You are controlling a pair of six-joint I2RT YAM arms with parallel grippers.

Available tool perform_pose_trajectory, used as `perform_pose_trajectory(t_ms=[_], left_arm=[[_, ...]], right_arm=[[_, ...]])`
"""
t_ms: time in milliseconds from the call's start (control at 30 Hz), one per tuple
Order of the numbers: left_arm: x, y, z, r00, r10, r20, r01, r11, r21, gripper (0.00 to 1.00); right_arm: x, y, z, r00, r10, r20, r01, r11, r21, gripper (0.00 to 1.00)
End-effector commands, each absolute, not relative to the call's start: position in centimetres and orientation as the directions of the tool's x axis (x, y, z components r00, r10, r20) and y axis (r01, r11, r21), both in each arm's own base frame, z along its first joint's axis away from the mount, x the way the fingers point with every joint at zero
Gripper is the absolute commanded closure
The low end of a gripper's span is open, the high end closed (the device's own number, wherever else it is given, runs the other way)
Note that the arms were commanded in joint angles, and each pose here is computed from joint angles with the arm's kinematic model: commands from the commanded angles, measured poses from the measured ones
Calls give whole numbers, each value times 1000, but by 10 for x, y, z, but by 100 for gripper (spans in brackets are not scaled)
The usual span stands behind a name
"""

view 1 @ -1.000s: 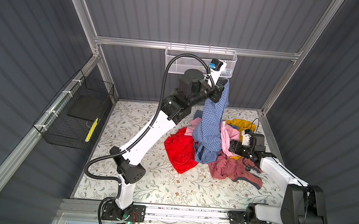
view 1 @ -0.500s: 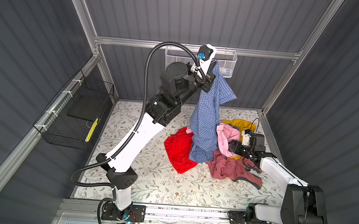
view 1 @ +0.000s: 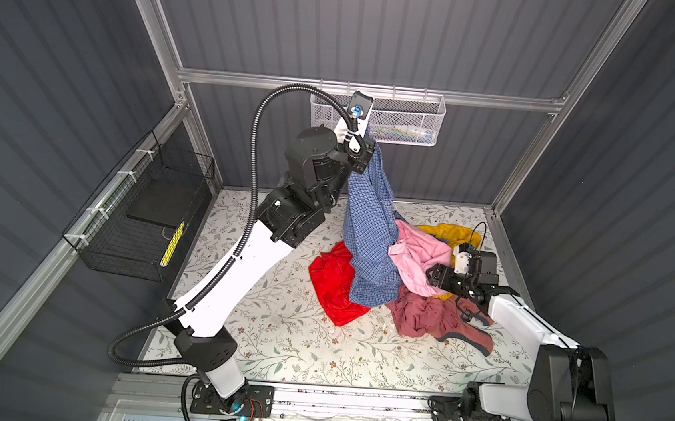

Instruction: Pick out a specific cloth from the pile

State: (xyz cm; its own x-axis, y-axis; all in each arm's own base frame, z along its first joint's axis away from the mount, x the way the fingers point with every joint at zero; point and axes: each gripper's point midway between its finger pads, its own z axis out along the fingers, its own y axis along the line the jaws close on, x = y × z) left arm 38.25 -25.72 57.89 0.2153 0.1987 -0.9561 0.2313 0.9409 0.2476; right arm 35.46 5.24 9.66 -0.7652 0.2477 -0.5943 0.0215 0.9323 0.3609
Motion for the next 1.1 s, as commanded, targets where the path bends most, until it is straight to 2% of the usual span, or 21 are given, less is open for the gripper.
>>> perform_pose_trajectory(t_ms=[0, 200, 367, 633, 800, 833, 867, 967, 1067], left_arm=[[391, -221, 556, 123, 150, -981, 157, 973, 169, 100], [410, -225, 460, -92, 186, -978, 179, 969, 167, 100], [412, -249, 393, -243, 119, -963, 276, 960, 49, 100], [414, -277, 308, -470, 229, -853, 374, 927, 43, 100], [416, -267, 279, -540, 230, -809, 313, 948, 60, 65], [415, -266, 279, -540, 230, -810, 309, 949, 64, 55], [414, -265, 282, -538, 229, -811, 307, 950, 65, 41], [408, -278, 292, -511, 275, -815, 379, 923, 73, 28], [397, -298, 295, -495, 354, -794, 461, 881, 105, 23]], right_arm=[[354, 55, 95, -783, 231, -578, 12, 934, 358, 12], [354, 57, 96, -784, 224, -579, -1, 932, 362, 12], [352, 56, 97, -784, 223, -579, -1, 932, 361, 12], [352, 57, 96, -787, 211, -580, -12, 934, 357, 12], [352, 58, 95, -787, 221, -575, -4, 931, 364, 12], [351, 57, 94, -788, 223, -574, -1, 932, 363, 12], [351, 57, 94, -786, 223, -576, -1, 933, 361, 11], [352, 56, 94, -786, 218, -578, -1, 935, 355, 11], [353, 55, 94, -787, 212, -579, -5, 937, 350, 11]])
